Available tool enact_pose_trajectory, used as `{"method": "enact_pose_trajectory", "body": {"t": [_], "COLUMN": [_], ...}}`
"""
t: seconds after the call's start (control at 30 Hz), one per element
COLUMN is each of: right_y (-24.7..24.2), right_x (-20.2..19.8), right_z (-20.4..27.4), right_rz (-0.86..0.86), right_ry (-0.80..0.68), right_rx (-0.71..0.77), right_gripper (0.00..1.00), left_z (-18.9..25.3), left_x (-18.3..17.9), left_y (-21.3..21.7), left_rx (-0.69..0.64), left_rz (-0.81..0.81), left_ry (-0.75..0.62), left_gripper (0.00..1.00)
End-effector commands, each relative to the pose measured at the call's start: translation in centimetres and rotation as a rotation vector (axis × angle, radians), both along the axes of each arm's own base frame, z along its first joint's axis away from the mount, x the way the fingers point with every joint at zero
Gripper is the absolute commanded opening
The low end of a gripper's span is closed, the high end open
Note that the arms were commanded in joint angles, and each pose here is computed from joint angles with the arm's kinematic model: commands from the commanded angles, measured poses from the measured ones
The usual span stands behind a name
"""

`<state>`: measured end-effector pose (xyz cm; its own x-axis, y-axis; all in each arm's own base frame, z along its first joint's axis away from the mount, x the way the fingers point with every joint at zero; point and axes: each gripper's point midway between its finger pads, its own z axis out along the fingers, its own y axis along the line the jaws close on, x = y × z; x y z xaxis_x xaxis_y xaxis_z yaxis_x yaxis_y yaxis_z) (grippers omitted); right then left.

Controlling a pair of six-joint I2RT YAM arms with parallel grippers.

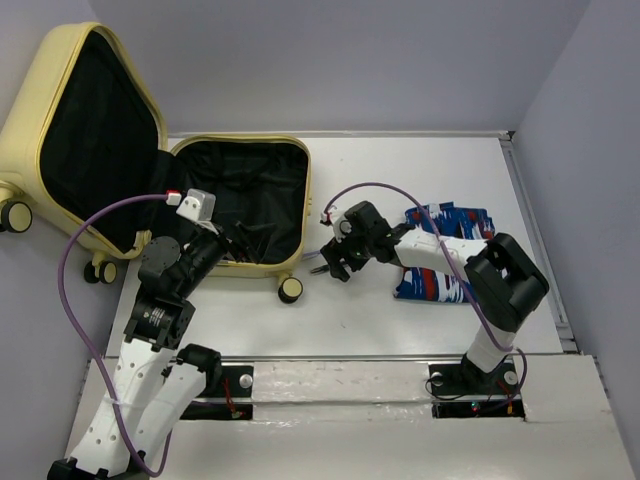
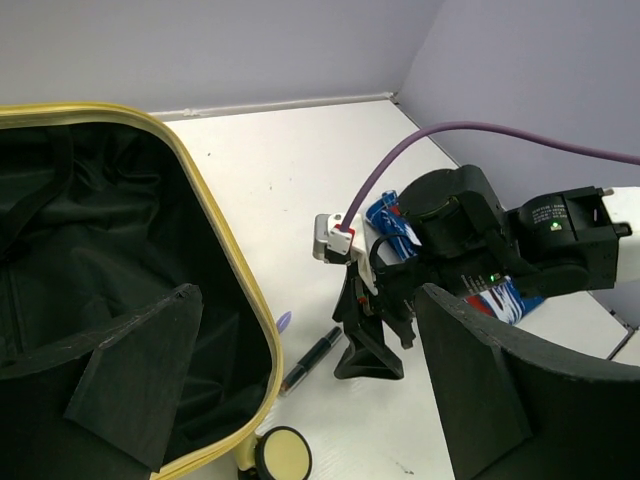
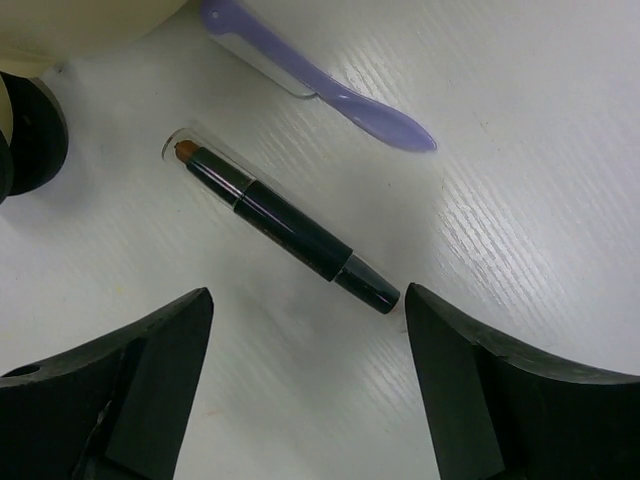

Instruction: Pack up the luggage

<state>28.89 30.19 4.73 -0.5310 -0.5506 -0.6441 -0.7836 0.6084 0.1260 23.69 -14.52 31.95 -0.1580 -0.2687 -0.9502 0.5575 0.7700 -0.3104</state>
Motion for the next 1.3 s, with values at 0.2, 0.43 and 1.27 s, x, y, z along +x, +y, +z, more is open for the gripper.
{"method": "enact_pose_trajectory", "body": {"t": [0.2,0.43,1.27], "right_y": [2.4,1.1,-1.6], "right_x": [1.6,-0.7,-4.1], "right_z": [-0.2,-1.4,11.9], "right_rz": [0.086,0.045,-0.171], "right_ry": [-0.043,0.03,-0.086], "right_rx": [0.026,0.005,0.198], "right_gripper": [0.83,0.61,0.07], "left_z": [2.7,2.6,2.6], "left_x": [-0.5,-0.5,-0.6], "left_y": [-0.3,-0.4,-0.3], "left_rx": [-0.021,-0.02,-0.022], "left_rz": [-0.027,-0.031,-0.031], "left_ry": [-0.078,-0.076,-0.077], "left_gripper": [0.99,0.99,0.99]}}
